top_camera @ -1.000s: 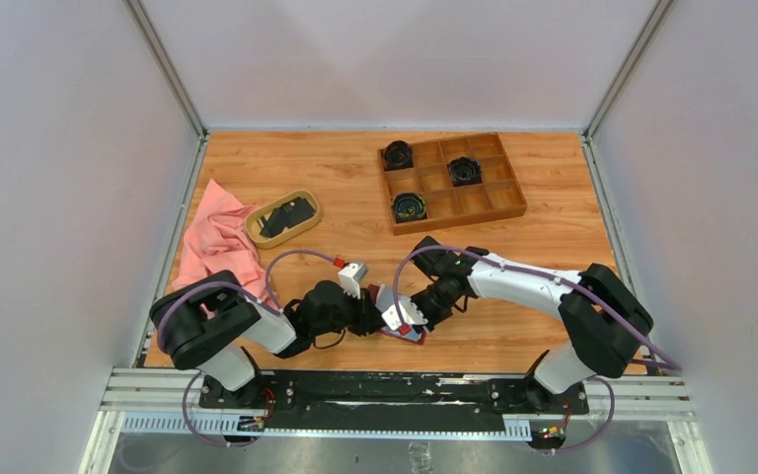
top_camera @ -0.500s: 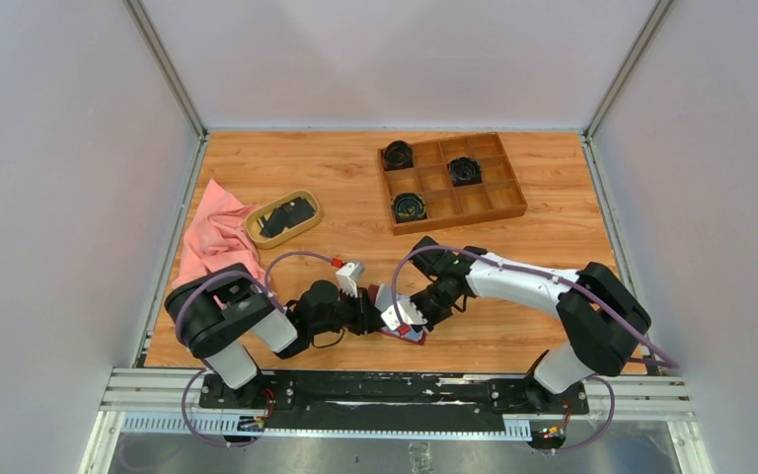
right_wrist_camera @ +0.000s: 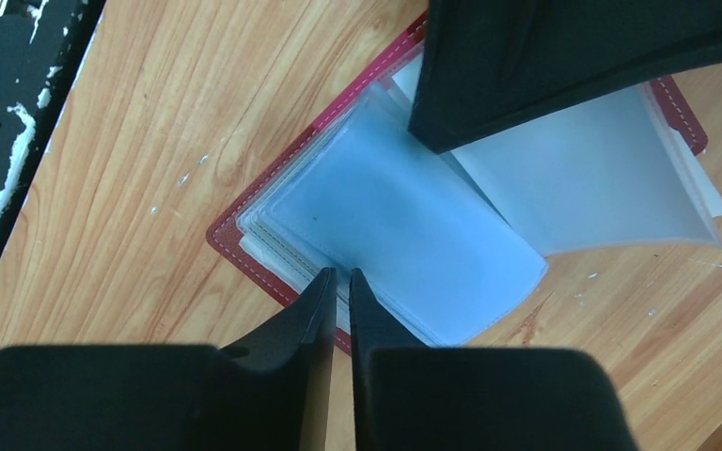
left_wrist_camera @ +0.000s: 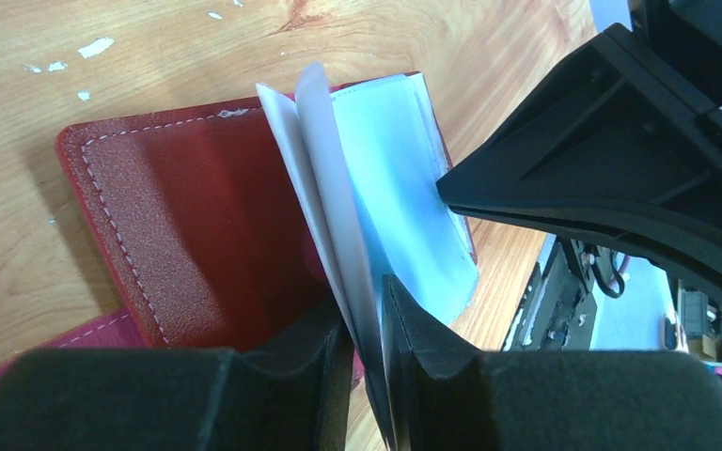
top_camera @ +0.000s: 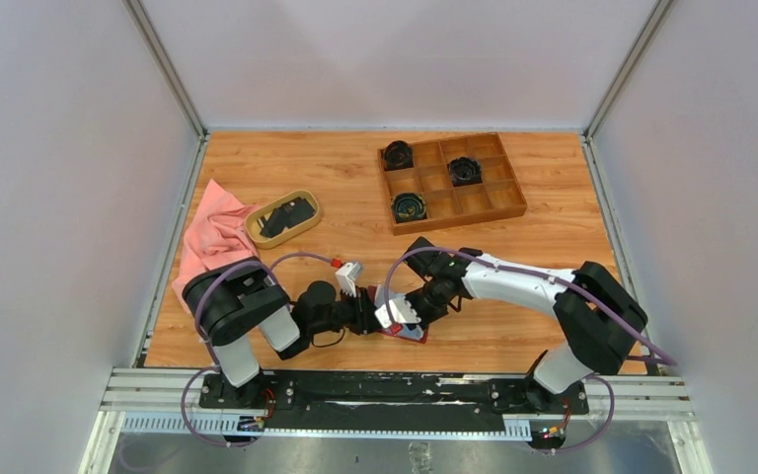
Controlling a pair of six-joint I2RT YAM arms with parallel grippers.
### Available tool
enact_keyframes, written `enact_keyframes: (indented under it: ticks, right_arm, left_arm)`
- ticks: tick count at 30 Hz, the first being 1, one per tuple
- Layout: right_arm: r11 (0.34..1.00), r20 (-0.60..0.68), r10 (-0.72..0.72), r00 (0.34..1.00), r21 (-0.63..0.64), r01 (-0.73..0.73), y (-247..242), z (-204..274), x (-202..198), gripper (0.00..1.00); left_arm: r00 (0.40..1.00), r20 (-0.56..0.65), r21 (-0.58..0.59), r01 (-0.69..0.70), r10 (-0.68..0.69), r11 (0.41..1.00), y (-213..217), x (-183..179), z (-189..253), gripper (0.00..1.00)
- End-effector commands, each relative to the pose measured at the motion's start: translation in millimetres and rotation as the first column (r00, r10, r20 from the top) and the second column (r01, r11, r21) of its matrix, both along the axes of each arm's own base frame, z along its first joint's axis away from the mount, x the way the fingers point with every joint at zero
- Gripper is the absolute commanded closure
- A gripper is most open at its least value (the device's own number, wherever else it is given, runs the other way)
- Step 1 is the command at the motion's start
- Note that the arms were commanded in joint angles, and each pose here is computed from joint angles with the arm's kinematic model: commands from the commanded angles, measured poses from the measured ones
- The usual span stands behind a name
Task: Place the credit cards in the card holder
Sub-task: Open the card holder at the center of the board.
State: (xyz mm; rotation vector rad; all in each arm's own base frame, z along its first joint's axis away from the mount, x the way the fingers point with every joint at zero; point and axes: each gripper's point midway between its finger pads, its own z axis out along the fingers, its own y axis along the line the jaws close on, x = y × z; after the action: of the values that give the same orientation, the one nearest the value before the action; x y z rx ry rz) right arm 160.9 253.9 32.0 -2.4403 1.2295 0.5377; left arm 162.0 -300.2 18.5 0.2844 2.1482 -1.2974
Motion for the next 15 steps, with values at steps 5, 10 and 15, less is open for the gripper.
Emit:
enact_keyframes:
  ticks: [5, 10, 15]
  right_arm:
    - [0.997, -0.02, -0.074, 0.997, -0.031, 0.074, 10, -16, 2, 0.91]
    - [0.993, -0.066, -0.116, 0.991, -0.032, 0.114, 15, -20, 0, 0.91]
    - [0.987, -0.105, -0.162, 0.981, -0.04, 0.158, 15, -23, 2, 0.92]
  left_arm:
    - [0.998, -0.061, 0.009, 0.023, -0.022, 1.0, 10, -15, -17, 0.65]
    - [0.999, -0.048, -0.028, 0.019, -0.02, 0.999, 13, -16, -10, 0.55]
    - [1.0, -0.019, -0.061, 0.014, -0.015, 0.998, 19, -17, -3, 0.4]
